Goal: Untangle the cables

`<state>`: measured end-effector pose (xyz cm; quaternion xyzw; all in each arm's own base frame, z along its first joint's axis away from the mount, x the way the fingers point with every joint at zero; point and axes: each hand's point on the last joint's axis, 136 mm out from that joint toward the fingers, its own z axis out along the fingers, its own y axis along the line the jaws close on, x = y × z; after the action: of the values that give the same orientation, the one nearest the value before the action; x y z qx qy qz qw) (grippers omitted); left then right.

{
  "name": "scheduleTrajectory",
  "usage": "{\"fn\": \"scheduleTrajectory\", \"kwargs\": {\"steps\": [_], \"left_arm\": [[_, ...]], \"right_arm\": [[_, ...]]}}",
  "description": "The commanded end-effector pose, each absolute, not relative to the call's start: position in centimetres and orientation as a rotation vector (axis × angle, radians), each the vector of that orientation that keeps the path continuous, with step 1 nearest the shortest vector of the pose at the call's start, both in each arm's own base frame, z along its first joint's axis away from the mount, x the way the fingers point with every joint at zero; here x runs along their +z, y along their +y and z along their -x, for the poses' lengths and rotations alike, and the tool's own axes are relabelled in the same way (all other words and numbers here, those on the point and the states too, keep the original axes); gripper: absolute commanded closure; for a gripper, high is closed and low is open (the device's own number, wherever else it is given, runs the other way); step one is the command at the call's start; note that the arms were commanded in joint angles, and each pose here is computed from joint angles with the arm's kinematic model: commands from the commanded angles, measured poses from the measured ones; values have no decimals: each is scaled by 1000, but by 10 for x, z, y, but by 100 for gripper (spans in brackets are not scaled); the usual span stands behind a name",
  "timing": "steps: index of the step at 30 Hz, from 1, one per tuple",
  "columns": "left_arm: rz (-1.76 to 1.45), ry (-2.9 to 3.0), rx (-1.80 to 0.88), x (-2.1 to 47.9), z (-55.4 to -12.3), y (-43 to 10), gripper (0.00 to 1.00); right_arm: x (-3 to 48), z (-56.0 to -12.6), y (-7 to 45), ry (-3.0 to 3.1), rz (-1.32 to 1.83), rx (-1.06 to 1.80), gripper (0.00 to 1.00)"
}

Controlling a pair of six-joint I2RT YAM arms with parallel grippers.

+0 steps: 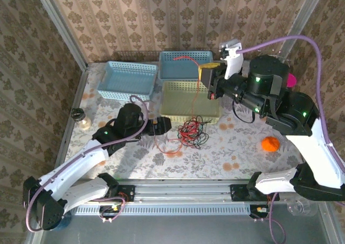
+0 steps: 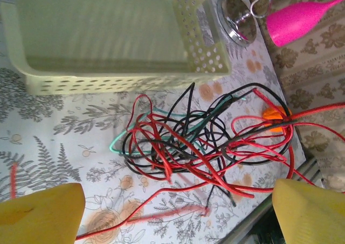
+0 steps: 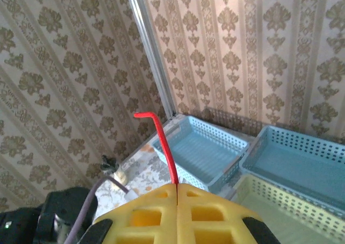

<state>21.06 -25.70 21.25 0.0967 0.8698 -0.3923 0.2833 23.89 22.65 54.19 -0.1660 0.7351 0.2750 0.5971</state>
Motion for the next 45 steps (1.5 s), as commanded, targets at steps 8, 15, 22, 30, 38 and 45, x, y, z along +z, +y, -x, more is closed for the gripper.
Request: {"fn": "scheduleTrajectory", "kwargs": {"steps": [8,15,22,30,38,45], "left_arm": [[-671,2015,-1153,306,-193,-313,15],[-830,1839,-1126,314,-196,-355,24],[-836,1699,-1026,308,-216,-384,37],[-870,1675,-986,322,-222,-390,100],[-756,1672,-1066,399,-239,-358,100],[-753,1666,-1154,432,-240,-350,100]], "right_arm": [[560,-255,229,1653,351,570,100],[560,-257,230,1650,336,593,100],[560,-252,222,1661,315,630,100],[540,-263,188,1709,195,557,78],[448,-254,138,1825,42,481,9],[355,-241,139,1942,63,503,2]]}}
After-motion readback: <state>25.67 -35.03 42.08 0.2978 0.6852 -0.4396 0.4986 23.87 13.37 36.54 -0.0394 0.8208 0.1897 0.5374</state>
